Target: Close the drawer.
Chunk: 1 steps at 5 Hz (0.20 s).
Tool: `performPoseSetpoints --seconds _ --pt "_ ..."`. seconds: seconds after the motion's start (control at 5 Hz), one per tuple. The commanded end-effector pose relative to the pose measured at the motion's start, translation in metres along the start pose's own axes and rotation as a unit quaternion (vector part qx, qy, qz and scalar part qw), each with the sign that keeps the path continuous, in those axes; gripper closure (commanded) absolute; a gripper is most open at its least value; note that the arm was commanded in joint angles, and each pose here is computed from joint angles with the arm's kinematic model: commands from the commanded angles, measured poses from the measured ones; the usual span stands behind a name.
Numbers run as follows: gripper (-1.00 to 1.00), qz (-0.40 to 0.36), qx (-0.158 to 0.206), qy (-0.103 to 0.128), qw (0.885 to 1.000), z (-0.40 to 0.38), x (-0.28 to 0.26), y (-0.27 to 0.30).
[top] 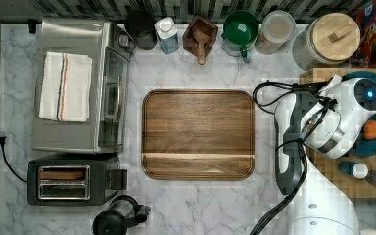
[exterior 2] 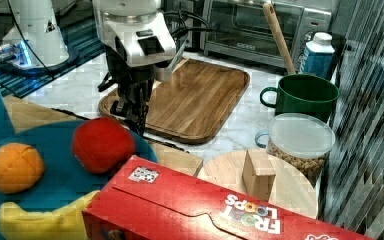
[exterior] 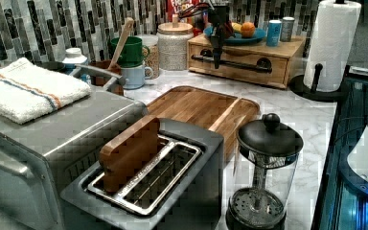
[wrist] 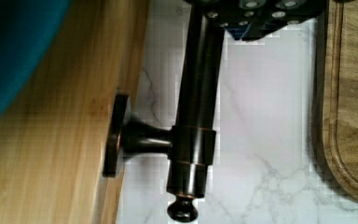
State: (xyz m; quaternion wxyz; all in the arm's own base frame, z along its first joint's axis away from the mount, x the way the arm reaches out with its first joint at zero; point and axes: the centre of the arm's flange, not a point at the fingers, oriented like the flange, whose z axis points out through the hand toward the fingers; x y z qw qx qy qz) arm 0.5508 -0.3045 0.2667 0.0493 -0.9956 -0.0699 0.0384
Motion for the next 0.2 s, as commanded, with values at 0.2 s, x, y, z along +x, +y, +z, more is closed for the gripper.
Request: performPoseSetpoints --seconds 0.2 --pt "1.00 0.077 -0.080 0.047 0.993 -0.0710 -0.0608 0.1011"
